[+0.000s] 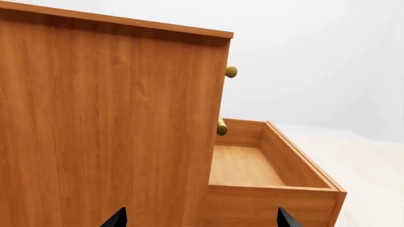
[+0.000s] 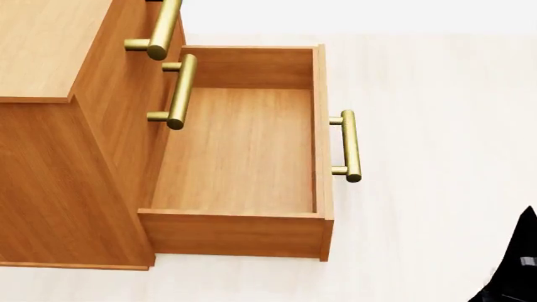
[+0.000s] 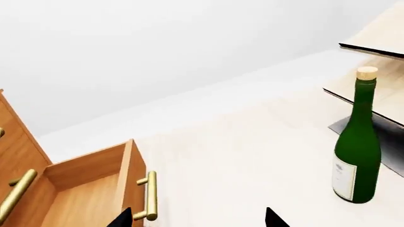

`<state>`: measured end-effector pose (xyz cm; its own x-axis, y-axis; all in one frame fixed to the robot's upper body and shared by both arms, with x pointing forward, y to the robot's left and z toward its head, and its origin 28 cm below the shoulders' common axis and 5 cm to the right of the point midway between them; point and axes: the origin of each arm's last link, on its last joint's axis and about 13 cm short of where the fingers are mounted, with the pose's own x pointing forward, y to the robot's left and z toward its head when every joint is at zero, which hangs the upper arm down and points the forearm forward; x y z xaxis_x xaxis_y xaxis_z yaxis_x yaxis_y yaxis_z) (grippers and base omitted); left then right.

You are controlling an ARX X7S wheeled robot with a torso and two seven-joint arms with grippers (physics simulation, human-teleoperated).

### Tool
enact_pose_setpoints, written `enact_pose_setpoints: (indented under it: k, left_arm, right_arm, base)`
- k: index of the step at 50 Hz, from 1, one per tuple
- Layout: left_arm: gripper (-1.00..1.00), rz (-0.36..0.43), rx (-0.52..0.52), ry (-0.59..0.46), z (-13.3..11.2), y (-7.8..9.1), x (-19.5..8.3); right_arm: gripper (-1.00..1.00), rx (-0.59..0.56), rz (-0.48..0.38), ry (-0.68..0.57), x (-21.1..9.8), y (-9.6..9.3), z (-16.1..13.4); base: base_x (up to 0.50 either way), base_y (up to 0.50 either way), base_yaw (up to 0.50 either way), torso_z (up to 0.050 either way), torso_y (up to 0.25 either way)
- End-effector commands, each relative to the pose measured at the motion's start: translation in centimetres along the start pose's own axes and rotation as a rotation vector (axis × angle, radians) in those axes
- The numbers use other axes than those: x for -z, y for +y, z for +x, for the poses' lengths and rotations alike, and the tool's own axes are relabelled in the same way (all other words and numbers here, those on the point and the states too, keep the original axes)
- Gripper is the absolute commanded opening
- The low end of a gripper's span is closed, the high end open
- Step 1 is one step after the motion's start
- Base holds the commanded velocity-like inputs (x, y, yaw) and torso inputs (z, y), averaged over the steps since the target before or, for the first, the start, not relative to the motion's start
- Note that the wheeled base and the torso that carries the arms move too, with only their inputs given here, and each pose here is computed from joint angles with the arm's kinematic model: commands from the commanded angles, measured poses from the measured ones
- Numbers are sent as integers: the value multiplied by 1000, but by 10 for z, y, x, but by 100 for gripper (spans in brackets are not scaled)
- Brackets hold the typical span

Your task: Put the bowl in the bottom drawer of the cabinet and close it.

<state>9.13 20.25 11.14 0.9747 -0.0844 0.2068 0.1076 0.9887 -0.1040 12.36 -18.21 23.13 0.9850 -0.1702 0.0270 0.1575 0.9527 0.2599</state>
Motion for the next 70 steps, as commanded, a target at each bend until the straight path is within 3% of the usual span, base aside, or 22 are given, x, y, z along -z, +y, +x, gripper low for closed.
enact_pose_setpoints:
  k: [1,12,35,49,70]
  left_arm:
    - [100,1,1,-1,0,-1,-1]
    - [100,0,4,3,1,-1,2]
    - [100,-2,2,4,0,-1,0]
    - [100,-3,1,7,0,-1,1]
    - [100,-2,4,14,1,-1,6]
  right_arm:
    - [100,112,25,-31,8,-24,-20]
    - [100,189,63,-10,27,-45,-26]
    - [100,298,95,53,49,-64,-21]
    - [100,358,165,136,65,-69,-9]
    - [100,372,171,217,72,-70,13]
  base:
    - [0,0,0,0,0]
    - [0,0,0,0,0]
    - [0,0,0,0,0]
    - [0,0,0,0,0]
    - [0,0,0,0,0]
